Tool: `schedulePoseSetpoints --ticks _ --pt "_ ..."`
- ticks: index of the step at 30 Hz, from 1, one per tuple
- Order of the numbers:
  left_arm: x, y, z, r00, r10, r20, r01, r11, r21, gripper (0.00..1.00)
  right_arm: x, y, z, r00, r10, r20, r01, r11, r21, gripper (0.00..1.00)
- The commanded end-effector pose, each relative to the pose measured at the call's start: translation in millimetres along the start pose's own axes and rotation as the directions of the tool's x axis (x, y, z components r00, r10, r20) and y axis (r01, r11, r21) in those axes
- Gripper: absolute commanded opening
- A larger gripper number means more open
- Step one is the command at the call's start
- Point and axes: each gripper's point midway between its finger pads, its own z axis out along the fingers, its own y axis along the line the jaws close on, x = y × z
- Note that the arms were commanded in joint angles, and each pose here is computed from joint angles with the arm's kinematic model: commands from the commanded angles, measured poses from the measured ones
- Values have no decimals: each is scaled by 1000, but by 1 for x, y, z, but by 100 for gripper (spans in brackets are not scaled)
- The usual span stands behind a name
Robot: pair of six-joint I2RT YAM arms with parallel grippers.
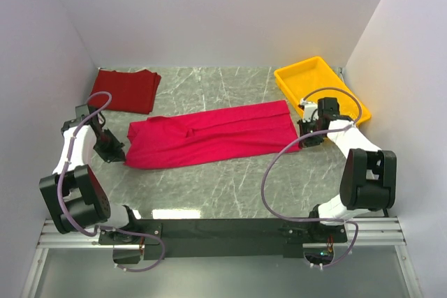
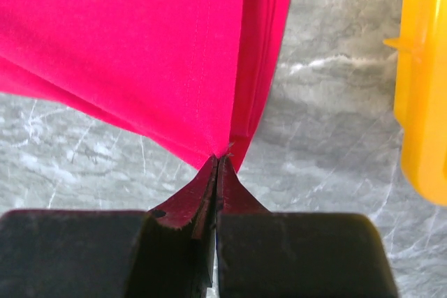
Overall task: Fold and stack the t-shirts
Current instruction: Fold the tshirt
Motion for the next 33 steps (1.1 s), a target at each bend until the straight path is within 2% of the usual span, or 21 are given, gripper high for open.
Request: schedulePoseSetpoints --ticks 1,5,9,14,19,22,29,33 --pt "13 4 -8 999 -45 -20 45 999 0 1 -6 -8 -14 997 -39 67 38 999 14 0" --pt "34 10 -5 992 -100 -75 100 995 -7 1 0 -22 -9 998 -20 57 16 998 63 0" --pt "41 16 -4 989 -132 -70 131 991 -20 1 3 -29 -2 999 -9 52 5 996 86 0" --pt "30 36 -19 980 -196 39 199 973 -113 1 3 -35 1 998 -15 62 8 993 114 0" --pt "18 35 -34 947 -273 170 288 955 -69 0 -13 -38 -13 986 -22 166 0 991 134 0" --pt "14 33 -35 934 -297 198 311 950 -44 1 -23 -41 -16 978 -29 208 -3 988 152 0" --pt "30 42 -23 951 -284 123 297 949 -105 0 -33 -50 -14 977 -37 209 1 986 169 0" --pt "47 44 -10 955 -290 59 295 949 -107 1 -17 -48 -10 983 -74 166 47 986 161 0"
